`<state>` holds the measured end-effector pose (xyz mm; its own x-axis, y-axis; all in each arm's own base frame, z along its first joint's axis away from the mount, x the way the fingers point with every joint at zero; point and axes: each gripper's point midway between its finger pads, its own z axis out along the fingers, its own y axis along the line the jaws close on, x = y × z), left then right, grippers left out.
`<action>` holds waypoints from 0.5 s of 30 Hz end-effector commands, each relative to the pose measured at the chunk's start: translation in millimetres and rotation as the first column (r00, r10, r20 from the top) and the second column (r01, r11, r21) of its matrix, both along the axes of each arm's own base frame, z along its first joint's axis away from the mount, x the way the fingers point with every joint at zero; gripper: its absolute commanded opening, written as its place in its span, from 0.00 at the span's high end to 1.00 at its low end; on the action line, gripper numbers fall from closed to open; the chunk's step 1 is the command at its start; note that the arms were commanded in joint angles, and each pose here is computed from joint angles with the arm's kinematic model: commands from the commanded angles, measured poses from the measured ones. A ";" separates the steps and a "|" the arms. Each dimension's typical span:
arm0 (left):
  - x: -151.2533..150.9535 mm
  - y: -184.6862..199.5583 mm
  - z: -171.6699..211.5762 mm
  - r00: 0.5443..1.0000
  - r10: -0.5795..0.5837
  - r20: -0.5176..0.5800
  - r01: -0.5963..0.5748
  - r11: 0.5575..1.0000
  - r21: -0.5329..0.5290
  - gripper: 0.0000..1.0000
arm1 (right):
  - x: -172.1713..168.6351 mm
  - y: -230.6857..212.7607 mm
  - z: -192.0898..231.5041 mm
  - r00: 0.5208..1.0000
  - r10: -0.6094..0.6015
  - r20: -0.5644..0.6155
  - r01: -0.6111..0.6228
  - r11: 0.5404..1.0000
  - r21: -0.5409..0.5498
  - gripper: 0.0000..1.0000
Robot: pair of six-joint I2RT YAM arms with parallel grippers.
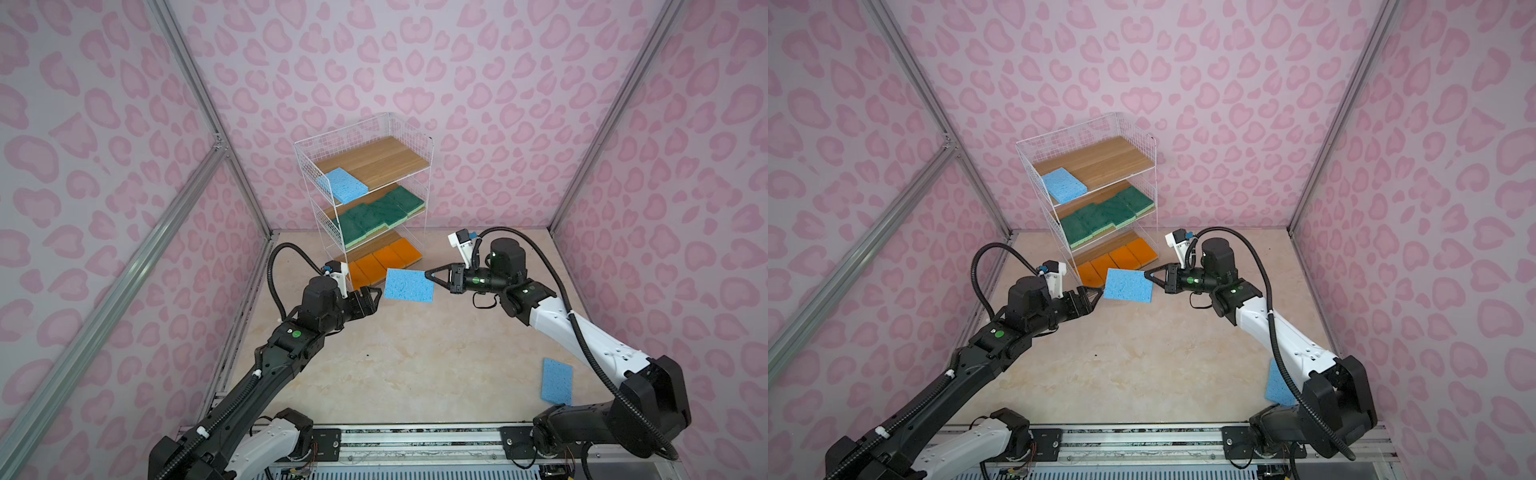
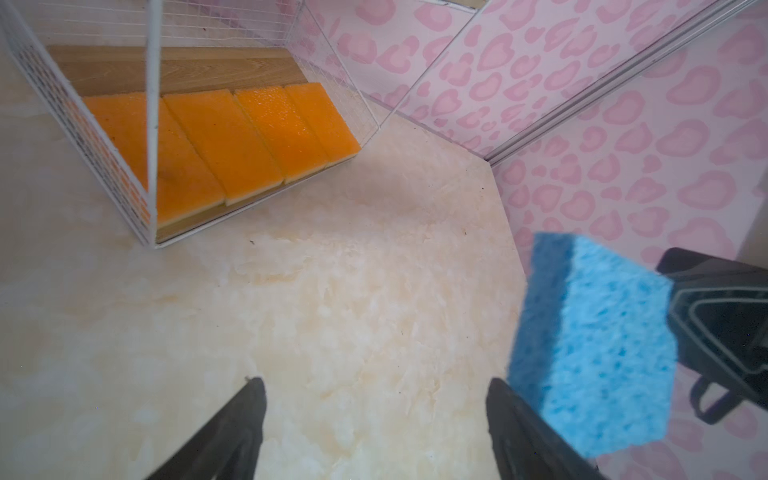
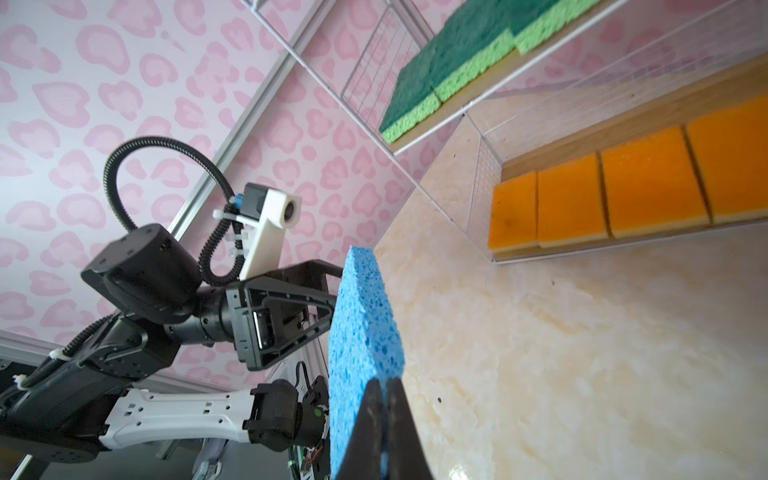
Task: Place and organize the cleaning sponges onto the shelf
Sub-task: 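Carry the blue sponge up to the top shelf with right gripper while left gripper withdraws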
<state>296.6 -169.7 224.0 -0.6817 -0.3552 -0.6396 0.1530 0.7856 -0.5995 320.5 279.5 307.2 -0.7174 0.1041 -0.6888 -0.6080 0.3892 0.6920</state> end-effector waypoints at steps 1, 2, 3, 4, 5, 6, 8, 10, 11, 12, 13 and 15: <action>-3.2 18.4 -12.8 0.998 0.066 -0.008 -0.065 0.995 0.071 0.16 | 8.7 -10.8 13.2 0.996 -0.078 0.043 0.080 0.996 -0.042 1.00; -5.7 20.5 -14.9 0.998 0.066 -0.011 -0.065 0.994 0.084 0.15 | 10.1 -13.9 20.0 0.994 -0.095 0.057 0.097 0.994 -0.045 1.00; -7.2 23.0 -15.3 0.997 0.071 -0.007 -0.070 0.993 0.091 0.15 | 11.9 -17.5 26.7 0.991 -0.114 0.069 0.117 0.992 -0.044 1.00; -9.9 25.3 -17.2 0.997 0.075 -0.007 -0.074 0.992 0.097 0.16 | 13.4 -21.2 33.3 0.988 -0.133 0.081 0.137 0.990 -0.041 1.00; -12.2 27.2 -17.8 0.997 0.078 -0.003 -0.078 0.992 0.097 0.15 | 15.9 -26.4 40.1 0.982 -0.163 0.093 0.167 0.985 -0.036 1.00; -14.3 28.9 -18.6 0.997 0.080 0.000 -0.079 0.992 0.100 0.15 | 17.0 -31.1 47.8 0.977 -0.185 0.106 0.189 0.981 -0.029 1.00; -17.0 31.6 -21.8 0.997 0.083 -0.003 -0.083 0.990 0.113 0.12 | 19.8 -39.7 61.9 0.967 -0.221 0.129 0.225 0.974 -0.023 1.00; -17.6 33.4 -23.9 0.996 0.084 -0.008 -0.083 0.988 0.130 0.02 | 22.1 -45.0 73.6 0.959 -0.242 0.146 0.248 0.968 -0.026 1.00; -17.5 34.3 -24.7 0.996 0.087 -0.012 -0.085 0.987 0.138 0.03 | 22.7 -44.8 79.4 0.957 -0.242 0.157 0.249 0.968 -0.027 1.00; -17.4 34.7 -24.3 0.996 0.088 -0.011 -0.086 0.986 0.141 0.03 | 23.9 -44.1 84.7 0.957 -0.240 0.162 0.247 0.969 -0.023 1.00; -17.4 34.7 -24.0 0.996 0.088 -0.010 -0.086 0.986 0.140 0.03 | 24.0 -42.7 91.1 0.958 -0.233 0.169 0.239 0.971 -0.015 1.00; -17.6 34.8 -23.7 0.996 0.091 -0.007 -0.089 0.987 0.136 0.03 | 23.6 -37.6 100.2 0.960 -0.215 0.180 0.221 0.975 -0.011 1.00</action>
<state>278.7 -139.0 200.4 -0.6683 -0.3320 -0.6657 0.0769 0.8593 -0.5057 342.8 239.5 406.7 -0.5427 0.2401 -0.8048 -0.6166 0.5367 0.5759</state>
